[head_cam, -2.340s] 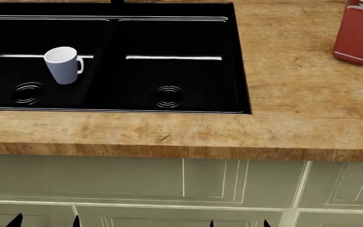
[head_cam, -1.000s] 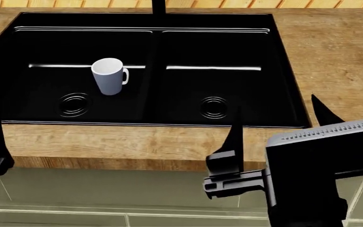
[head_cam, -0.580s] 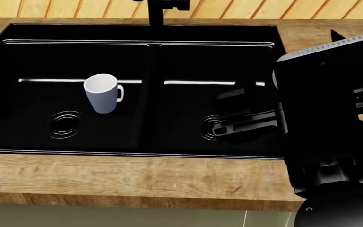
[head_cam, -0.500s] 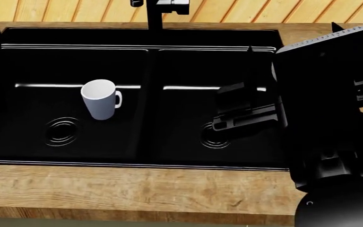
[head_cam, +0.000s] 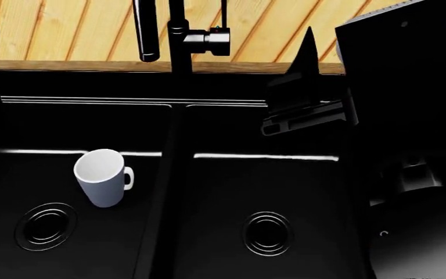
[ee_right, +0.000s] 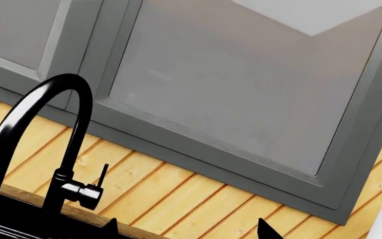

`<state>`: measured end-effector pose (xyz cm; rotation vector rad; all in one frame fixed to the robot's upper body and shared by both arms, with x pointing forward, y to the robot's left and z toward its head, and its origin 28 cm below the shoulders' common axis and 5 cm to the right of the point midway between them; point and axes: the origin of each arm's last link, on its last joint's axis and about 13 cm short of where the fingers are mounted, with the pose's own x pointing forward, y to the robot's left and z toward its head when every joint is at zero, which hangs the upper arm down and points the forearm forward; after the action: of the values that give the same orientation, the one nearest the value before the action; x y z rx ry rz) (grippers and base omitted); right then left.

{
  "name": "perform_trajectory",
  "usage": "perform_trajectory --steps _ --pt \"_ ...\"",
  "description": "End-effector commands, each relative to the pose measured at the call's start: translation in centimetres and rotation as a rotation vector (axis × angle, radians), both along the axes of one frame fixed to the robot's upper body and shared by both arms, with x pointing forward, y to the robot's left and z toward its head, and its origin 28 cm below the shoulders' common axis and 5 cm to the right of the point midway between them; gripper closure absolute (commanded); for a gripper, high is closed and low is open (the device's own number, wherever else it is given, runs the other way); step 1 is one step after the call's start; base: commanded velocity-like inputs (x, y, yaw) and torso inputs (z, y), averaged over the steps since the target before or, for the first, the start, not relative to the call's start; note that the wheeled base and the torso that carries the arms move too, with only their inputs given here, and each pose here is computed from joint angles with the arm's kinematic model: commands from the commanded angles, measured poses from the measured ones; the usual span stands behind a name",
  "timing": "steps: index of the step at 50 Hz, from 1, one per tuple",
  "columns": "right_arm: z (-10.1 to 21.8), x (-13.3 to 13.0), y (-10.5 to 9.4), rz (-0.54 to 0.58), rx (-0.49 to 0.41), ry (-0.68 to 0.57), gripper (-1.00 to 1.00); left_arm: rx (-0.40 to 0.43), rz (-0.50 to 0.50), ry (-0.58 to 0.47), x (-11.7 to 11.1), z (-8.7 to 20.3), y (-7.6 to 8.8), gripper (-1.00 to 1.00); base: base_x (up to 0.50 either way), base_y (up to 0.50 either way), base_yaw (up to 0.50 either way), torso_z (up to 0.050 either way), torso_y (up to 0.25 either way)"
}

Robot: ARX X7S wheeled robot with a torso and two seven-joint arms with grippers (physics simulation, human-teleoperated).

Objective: Turn on the sink faucet.

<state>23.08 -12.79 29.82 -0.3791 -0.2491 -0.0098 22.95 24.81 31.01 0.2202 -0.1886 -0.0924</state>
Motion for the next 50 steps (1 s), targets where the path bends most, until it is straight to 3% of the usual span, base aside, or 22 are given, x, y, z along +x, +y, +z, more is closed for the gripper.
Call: perform_trajectory --steps 1,25,35,42,50 --pt "1.0 -0.4 0.3 0.010 -0.013 -0.017 -1.00 0.008 -0.003 -0.002 -0.3 0.4 0.1 -1.00 0.50 0.00 0.00 0.050 0.068" --pt "0.3 -0.5 0.0 -0.018 0.001 -0.012 -1.00 0.037 -0.015 0.012 -0.3 0.4 -0.6 -1.00 0.49 0.00 0.00 0.050 0.068" --pt "0.3 0.1 0.3 0.010 0.002 -0.004 -1.00 0.008 -0.017 0.019 -0.1 0.1 -0.3 -1.00 0.00 0.00 0.00 0.000 0.000" --pt "1.7 3.3 1.6 0.148 0.079 0.059 -1.00 0.006 -0.010 0.041 0.3 -0.1 -0.2 -1.00 0.00 0.00 0.00 0.000 0.000" --pt "3.3 6.7 2.7 0.193 0.080 0.111 -1.00 0.003 -0.003 0.055 0.6 -0.3 0.0 -1.00 0.00 0.00 0.00 0.000 0.000"
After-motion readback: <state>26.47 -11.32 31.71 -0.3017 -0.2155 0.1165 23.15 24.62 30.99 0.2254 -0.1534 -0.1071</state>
